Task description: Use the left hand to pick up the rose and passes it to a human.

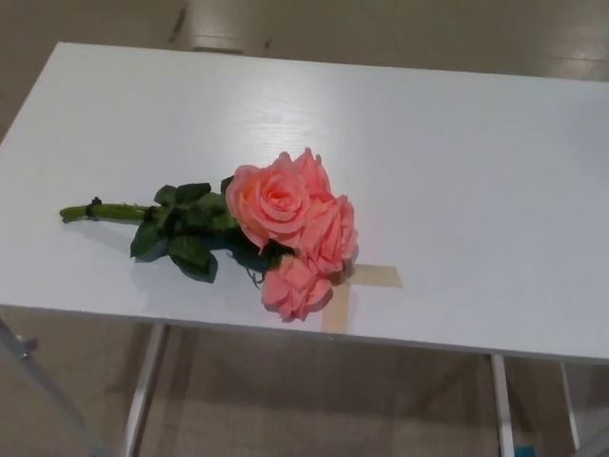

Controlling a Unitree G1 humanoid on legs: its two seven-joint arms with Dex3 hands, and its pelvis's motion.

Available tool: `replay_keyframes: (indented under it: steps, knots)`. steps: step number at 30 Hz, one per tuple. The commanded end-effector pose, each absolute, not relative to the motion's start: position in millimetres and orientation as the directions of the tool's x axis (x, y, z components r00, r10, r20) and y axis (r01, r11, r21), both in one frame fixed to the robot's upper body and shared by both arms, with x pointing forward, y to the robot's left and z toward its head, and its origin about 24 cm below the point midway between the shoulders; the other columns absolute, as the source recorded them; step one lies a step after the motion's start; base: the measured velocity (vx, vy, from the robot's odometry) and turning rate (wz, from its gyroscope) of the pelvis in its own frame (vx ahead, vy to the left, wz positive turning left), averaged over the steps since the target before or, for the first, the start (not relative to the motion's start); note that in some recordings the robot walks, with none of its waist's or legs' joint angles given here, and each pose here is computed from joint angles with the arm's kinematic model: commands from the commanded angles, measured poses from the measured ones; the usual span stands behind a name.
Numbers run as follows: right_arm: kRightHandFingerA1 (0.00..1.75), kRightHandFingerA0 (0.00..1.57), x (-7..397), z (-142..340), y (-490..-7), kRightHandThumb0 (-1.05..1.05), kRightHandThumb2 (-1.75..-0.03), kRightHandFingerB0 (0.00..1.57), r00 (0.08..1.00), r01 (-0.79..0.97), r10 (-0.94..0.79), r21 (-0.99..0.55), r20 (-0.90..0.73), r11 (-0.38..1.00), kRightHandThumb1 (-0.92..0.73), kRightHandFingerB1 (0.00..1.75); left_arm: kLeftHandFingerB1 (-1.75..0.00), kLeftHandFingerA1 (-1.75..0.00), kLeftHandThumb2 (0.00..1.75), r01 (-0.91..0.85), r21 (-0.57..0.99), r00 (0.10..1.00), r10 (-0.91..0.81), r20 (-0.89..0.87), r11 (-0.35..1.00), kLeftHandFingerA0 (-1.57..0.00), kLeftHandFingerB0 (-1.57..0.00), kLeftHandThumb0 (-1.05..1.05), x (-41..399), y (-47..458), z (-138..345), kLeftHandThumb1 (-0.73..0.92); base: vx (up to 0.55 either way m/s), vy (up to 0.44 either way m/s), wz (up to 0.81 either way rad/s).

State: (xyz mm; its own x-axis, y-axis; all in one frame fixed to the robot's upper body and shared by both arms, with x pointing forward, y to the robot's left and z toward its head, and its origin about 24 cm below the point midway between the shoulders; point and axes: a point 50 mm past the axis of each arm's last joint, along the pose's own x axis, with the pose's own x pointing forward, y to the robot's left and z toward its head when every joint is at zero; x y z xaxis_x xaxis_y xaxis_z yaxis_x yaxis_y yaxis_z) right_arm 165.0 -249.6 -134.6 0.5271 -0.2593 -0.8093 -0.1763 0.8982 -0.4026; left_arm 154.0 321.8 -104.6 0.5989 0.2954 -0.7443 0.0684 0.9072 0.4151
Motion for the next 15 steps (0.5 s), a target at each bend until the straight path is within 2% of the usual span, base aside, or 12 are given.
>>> replay_keyframes:
  steps: [1,5,6,7,11,12,13,14,15]
  knots:
    - [0.45,0.69,160.7,-135.4,-252.8,-0.26,-0.6,0.51,0.523,-0.163,-0.277,-0.414,-0.806,0.896,-0.69,0.38,-0.34,-0.38,0.6,0.075,0.402,0.607,0.278,-0.744,0.912,-0.51,-0.38,-0.34,150.0,322.6,-105.2,0.65,0.0,0.0,0.0]
    - [0.45,0.69,161.2,-135.0,-253.3,-0.26,-0.6,0.51,0.526,-0.165,-0.278,-0.416,-0.804,0.894,-0.69,0.38,-0.34,-0.38,0.6,0.084,0.412,0.61,0.28,-0.741,0.907,-0.5,-0.37,-0.34,152.2,322.5,-104.5,0.64,0.0,0.0,0.0]
    - [0.45,0.69,161.5,-135.1,-252.6,-0.26,-0.6,0.51,0.527,-0.17,-0.277,-0.419,-0.803,0.892,-0.69,0.38,-0.32,-0.36,0.58,0.088,0.408,0.62,0.271,-0.736,0.909,-0.42,-0.31,-0.37,153.6,322.3,-103.5,0.62,0.0,0.0,0.0]
    - [0.45,0.69,160.5,-135.5,-252.6,-0.26,-0.6,0.51,0.526,-0.173,-0.276,-0.419,-0.804,0.892,-0.69,0.38,-0.37,-0.41,0.68,0.103,0.407,0.632,0.256,-0.731,0.908,-0.32,-0.23,-0.45,154.6,321.4,-102.6,0.51,0.0,0.0,0.0]
    - [0.45,0.69,159.6,-136.0,-251.8,-0.26,-0.6,0.51,0.525,-0.176,-0.274,-0.417,-0.806,0.892,-0.69,0.38,-0.37,-0.41,0.68,0.109,0.406,0.636,0.25,-0.73,0.907,-0.32,-0.23,-0.45,153.5,322.0,-102.3,0.51,0.0,0.0,0.0]
    - [0.44,0.68,159.5,-136.0,-252.1,-0.26,-0.6,0.51,0.526,-0.176,-0.272,-0.416,-0.806,0.892,-0.7,0.38,-0.48,-0.47,0.87,0.141,0.393,0.673,0.203,-0.711,0.908,0.0,0.0,-0.29,158.3,319.4,-98.5,0.33,0.0,0.0,0.0]
    - [0.44,0.68,159.5,-135.8,-252.6,-0.26,-0.6,0.51,0.526,-0.175,-0.271,-0.414,-0.806,0.893,-0.7,0.38,-0.2,-0.38,0.67,0.2,0.371,0.732,0.114,-0.672,0.907,-0.1,-0.06,-0.54,165.3,314.3,-90.9,0.39,0.0,0.0,0.0]
    - [0.44,0.68,159.6,-135.8,-252.6,-0.26,-0.6,0.51,0.526,-0.174,-0.271,-0.414,-0.806,0.894,-0.7,0.38,-0.2,-0.38,0.67,0.208,0.362,0.746,0.092,-0.659,0.908,-0.1,-0.06,-0.54,166.0,313.3,-88.6,0.39,0.0,0.0,0.0]
    - [0.44,0.68,159.3,-135.7,-253.0,-0.26,-0.6,0.51,0.527,-0.173,-0.271,-0.414,-0.806,0.894,-0.7,0.38,-0.21,-0.3,0.54,0.223,0.353,0.762,0.063,-0.644,0.909,-0.12,-0.02,-0.49,166.5,312.2,-85.4,0.46,0.0,0.0,0.0]
